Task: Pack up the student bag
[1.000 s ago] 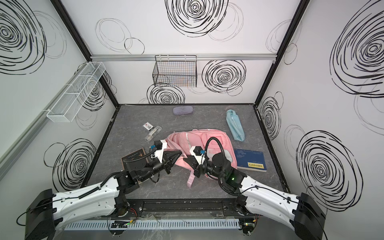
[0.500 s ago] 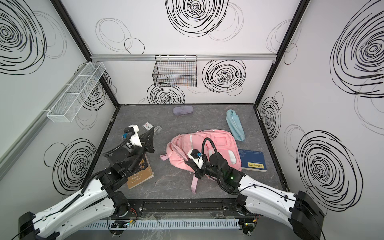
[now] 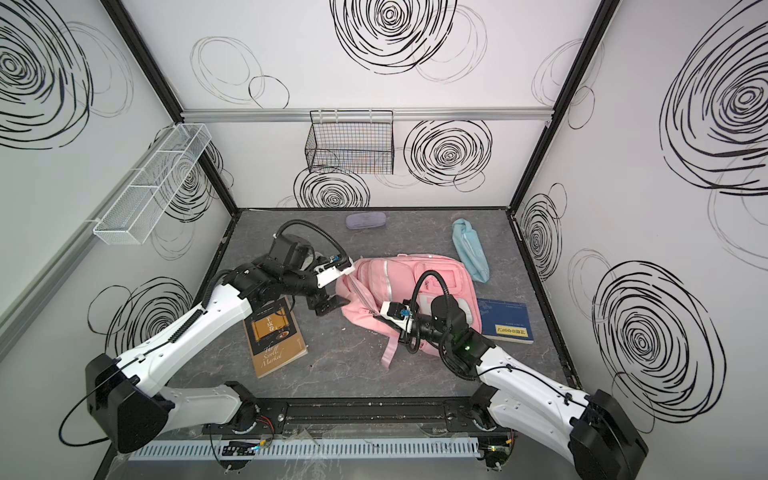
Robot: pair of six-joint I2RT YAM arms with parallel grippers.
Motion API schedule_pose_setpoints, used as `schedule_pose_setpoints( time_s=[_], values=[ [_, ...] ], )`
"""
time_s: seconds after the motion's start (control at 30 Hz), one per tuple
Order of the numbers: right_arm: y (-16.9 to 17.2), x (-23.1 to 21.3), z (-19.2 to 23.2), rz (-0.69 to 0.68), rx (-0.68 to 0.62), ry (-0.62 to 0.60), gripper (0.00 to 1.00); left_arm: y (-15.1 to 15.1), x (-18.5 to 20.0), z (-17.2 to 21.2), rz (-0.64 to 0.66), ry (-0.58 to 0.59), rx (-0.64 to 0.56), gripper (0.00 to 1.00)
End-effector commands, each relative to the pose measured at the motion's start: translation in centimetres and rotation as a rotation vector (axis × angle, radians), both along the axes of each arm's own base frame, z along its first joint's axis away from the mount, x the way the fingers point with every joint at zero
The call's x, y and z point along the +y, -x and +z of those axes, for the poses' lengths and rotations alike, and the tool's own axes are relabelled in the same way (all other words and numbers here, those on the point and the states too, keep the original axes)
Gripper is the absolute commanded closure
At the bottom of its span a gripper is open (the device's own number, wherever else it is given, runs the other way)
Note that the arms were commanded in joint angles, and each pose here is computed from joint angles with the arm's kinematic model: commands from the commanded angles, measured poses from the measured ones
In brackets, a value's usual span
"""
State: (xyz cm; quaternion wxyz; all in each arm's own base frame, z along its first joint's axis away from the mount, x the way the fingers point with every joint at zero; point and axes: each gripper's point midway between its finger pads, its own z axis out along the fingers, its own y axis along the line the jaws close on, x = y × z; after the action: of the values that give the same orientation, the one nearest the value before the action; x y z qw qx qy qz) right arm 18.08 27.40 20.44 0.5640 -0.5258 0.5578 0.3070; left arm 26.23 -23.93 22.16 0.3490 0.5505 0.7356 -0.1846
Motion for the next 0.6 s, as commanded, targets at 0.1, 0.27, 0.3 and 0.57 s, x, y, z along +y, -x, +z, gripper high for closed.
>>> schedule_pose_setpoints(
  time_s=[0.1,0.27,0.3,0.57],
  values=[
    [3.4,1.0,4.3,0.171,-0.235,-0.082,1.00,2.0,-3.0,1.9,-0.259,-0.029,-0.239,0.04],
    [4.6,1.3,4.7,0.195,-0.246,-0.094,1.00,3.9,-4.7,-0.5,-0.351,-0.110,-0.246,0.04],
    [4.8,1.3,4.8,0.198,-0.248,-0.095,1.00,4.3,-5.0,-0.8,-0.371,-0.111,-0.234,0.05],
    [2.6,-0.7,7.2,-0.007,-0.239,-0.160,1.00,7.2,-5.0,-2.7,-0.450,-0.130,-0.035,0.23]
  ],
)
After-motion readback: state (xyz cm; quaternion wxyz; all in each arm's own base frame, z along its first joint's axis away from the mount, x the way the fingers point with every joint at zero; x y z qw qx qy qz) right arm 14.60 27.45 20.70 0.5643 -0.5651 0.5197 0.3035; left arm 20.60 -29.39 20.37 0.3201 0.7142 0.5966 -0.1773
